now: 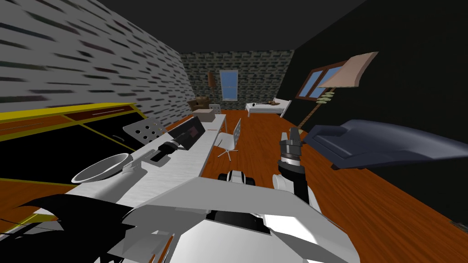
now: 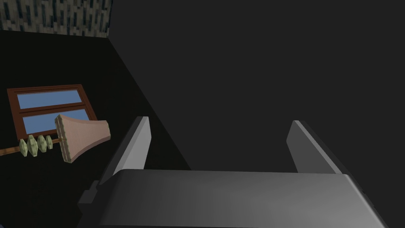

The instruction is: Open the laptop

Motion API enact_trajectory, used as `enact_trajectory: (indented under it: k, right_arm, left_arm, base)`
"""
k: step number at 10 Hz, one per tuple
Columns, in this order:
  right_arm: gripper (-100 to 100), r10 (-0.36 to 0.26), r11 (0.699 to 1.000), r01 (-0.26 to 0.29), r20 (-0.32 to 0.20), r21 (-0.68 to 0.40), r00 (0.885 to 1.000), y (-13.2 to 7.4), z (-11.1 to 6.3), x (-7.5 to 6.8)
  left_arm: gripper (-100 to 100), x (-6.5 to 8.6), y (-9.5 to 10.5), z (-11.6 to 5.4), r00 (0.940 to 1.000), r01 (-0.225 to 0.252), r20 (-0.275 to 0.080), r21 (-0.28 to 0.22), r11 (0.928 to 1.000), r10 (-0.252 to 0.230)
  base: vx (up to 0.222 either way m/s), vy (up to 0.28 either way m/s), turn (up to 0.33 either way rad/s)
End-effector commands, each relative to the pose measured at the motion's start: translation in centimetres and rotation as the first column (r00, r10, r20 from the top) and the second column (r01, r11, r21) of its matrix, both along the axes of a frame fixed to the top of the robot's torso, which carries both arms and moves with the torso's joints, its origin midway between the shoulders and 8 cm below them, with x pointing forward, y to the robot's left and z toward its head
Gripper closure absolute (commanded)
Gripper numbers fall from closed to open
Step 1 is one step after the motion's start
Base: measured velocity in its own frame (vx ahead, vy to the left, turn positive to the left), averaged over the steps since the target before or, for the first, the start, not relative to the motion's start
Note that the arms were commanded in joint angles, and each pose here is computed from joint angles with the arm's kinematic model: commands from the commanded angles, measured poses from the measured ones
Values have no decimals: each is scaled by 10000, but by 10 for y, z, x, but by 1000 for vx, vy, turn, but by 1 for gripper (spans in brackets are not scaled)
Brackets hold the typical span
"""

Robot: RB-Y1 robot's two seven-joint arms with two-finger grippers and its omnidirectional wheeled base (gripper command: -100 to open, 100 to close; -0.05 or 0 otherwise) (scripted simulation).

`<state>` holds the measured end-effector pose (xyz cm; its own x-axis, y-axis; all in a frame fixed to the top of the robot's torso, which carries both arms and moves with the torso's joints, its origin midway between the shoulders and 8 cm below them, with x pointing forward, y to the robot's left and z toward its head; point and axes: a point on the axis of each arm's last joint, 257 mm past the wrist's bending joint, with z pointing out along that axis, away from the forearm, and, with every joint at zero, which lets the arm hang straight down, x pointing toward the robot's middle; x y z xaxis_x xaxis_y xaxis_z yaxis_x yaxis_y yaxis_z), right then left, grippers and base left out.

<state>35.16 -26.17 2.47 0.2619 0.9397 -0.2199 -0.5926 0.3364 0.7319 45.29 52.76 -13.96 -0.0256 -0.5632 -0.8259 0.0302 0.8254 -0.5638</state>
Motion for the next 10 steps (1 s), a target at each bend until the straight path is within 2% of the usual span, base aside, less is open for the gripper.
enact_trajectory:
  k: [1, 3, 4, 6, 7, 9, 10]
  right_arm:
    - [0, 0, 10000, 0, 0, 0, 10000, 0, 0, 0]
    - [0, 0, 10000, 0, 0, 0, 10000, 0, 0, 0]
    - [0, 0, 10000, 0, 1, 0, 10000, 0, 0, 0]
    - [0, 0, 10000, 0, 0, 0, 10000, 0, 0, 0]
    - [0, 0, 10000, 0, 1, 0, 10000, 0, 0, 0]
    - [0, 0, 10000, 0, 0, 0, 10000, 0, 0, 0]
    - [0, 0, 10000, 0, 1, 0, 10000, 0, 0, 0]
  left_arm:
    - [-100, 12, -26, 1, 9970, 778, -46, 980, 9921, -777]
    - [-100, 12, -27, -3, 9962, 866, -199, 1431, 9859, -846]
    - [-100, 19, -47, -1, 9898, 1424, -220, 1942, 9706, -1408]
    - [-100, 19, -49, -6, 9883, 1523, -402, 2416, 9583, -1470]
    - [-100, 25, -70, -5, 9773, 2110, -457, 2906, 9333, -2067]
    - [-100, 25, -71, -11, 9748, 2229, -691, 3444, 9120, -2121]
    - [-100, 30, -93, -11, 9584, 2829, -794, 3908, 8759, -2742]
  base:
    - [24, -14, 46]
    - [15, -11, 7]
    - [19, -11, 58]
    - [15, -12, 6]
    - [20, -14, 46]
    - [16, -15, 16]
    - [19, -11, 50]
